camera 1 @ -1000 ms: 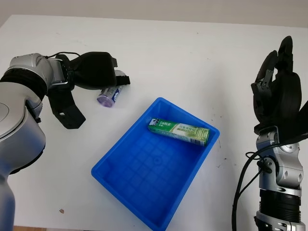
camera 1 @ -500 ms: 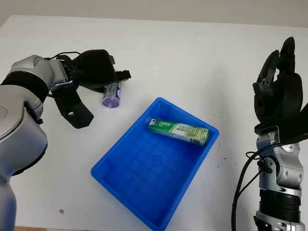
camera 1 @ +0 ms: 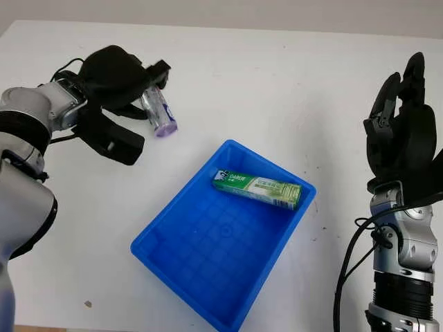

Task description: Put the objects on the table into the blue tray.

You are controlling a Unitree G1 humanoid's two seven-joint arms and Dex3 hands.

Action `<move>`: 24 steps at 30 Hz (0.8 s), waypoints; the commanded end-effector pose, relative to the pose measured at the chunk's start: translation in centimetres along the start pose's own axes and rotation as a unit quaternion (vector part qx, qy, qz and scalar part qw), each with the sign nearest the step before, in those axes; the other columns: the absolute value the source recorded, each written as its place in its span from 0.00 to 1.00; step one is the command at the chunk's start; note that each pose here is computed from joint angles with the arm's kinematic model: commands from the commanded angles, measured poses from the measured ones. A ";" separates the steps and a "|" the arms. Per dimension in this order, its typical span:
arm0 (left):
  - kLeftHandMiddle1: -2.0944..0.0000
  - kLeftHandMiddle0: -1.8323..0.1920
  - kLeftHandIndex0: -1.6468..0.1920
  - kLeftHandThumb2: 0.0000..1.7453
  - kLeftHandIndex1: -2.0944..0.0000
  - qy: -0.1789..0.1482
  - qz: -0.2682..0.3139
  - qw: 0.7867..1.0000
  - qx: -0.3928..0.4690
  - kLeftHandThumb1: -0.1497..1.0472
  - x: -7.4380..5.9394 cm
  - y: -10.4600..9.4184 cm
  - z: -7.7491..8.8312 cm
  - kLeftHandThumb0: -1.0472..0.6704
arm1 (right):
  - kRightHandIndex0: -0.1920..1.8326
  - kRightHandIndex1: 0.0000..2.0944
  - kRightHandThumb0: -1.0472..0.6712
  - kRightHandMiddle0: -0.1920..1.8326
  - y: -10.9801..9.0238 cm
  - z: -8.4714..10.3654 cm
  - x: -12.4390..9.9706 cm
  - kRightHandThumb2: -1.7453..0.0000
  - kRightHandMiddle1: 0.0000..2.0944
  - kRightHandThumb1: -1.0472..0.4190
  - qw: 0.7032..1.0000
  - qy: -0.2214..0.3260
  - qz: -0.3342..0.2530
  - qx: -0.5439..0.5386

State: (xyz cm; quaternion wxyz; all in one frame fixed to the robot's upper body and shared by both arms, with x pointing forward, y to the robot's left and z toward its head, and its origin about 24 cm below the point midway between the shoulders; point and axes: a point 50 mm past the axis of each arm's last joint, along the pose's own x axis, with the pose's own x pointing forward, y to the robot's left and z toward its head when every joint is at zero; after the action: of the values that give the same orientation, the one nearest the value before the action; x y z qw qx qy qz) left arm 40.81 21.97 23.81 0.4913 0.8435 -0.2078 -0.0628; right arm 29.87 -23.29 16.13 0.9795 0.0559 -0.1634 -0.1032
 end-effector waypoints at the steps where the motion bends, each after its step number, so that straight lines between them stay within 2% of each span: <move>1: 0.00 0.66 0.89 0.21 0.00 0.027 0.048 0.998 -0.008 1.00 0.1 2.5 -1.5 0.35 | 0.00 0.00 0.31 0.00 0.1 0.3 0.2 0.59 0.00 0.00 1.000 -0.006 0.004 -0.006; 3: 0.00 0.70 0.89 0.23 0.00 0.039 0.066 0.996 -0.035 1.00 0.1 3.5 -2.1 0.34 | 0.00 0.00 0.31 0.00 0.1 0.2 0.2 0.59 0.00 0.00 1.000 -0.005 0.005 -0.008; 5: 0.00 0.72 0.87 0.22 0.01 0.034 0.096 0.992 -0.081 1.00 0.1 4.6 -2.3 0.34 | 0.00 0.00 0.31 0.00 0.2 0.2 0.2 0.59 0.00 0.00 1.000 -0.006 0.007 -0.012; 8: 0.00 0.62 0.79 0.25 0.00 -0.004 0.151 0.979 -0.138 1.00 -0.3 6.2 -2.1 0.33 | 0.00 0.00 0.32 0.00 0.2 0.2 0.3 0.58 0.00 0.00 1.000 -0.006 0.008 -0.012; 11: 0.00 0.55 0.77 0.26 0.00 -0.049 0.184 0.968 -0.165 1.00 -0.8 7.5 -1.5 0.33 | 0.00 0.00 0.33 0.00 0.2 0.2 0.3 0.57 0.00 0.00 1.000 -0.005 0.010 -0.013; 13: 0.00 0.54 0.75 0.26 0.00 -0.079 0.204 0.960 -0.176 1.00 -1.2 8.2 -1.1 0.33 | 0.00 0.00 0.32 0.00 0.3 0.2 0.3 0.57 0.00 0.00 1.000 -0.004 0.013 -0.011; 16: 0.02 0.62 0.76 0.25 0.01 -0.118 0.221 0.944 -0.213 1.00 -1.7 9.1 -0.4 0.34 | 0.00 0.00 0.32 0.00 0.4 0.1 0.5 0.58 0.00 0.00 1.000 -0.003 0.013 -0.011; 18: 0.01 0.62 0.75 0.24 0.04 -0.140 0.214 0.921 -0.294 1.00 -2.0 9.5 0.1 0.34 | 0.00 0.00 0.32 0.00 0.4 0.1 0.6 0.58 0.00 0.00 1.000 -0.003 0.014 -0.014; 21: 0.00 0.58 0.72 0.23 0.03 -0.181 0.191 0.882 -0.390 1.00 -2.7 9.9 0.9 0.36 | 0.00 0.00 0.31 0.00 0.4 0.2 0.6 0.58 0.00 0.00 1.000 -0.003 0.016 -0.014; 24: 0.00 0.55 0.72 0.22 0.03 -0.220 0.152 0.850 -0.455 1.00 -3.8 10.3 2.0 0.38 | 0.00 0.00 0.32 0.00 0.5 0.2 0.6 0.58 0.00 0.00 1.000 -0.004 0.021 -0.011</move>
State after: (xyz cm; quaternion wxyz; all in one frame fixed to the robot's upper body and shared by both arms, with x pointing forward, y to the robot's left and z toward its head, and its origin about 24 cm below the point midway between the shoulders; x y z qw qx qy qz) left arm 34.94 17.87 30.55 0.7640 0.4726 -0.3691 -0.2381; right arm 30.47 -22.87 15.87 0.9832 0.0455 -0.1529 -0.0882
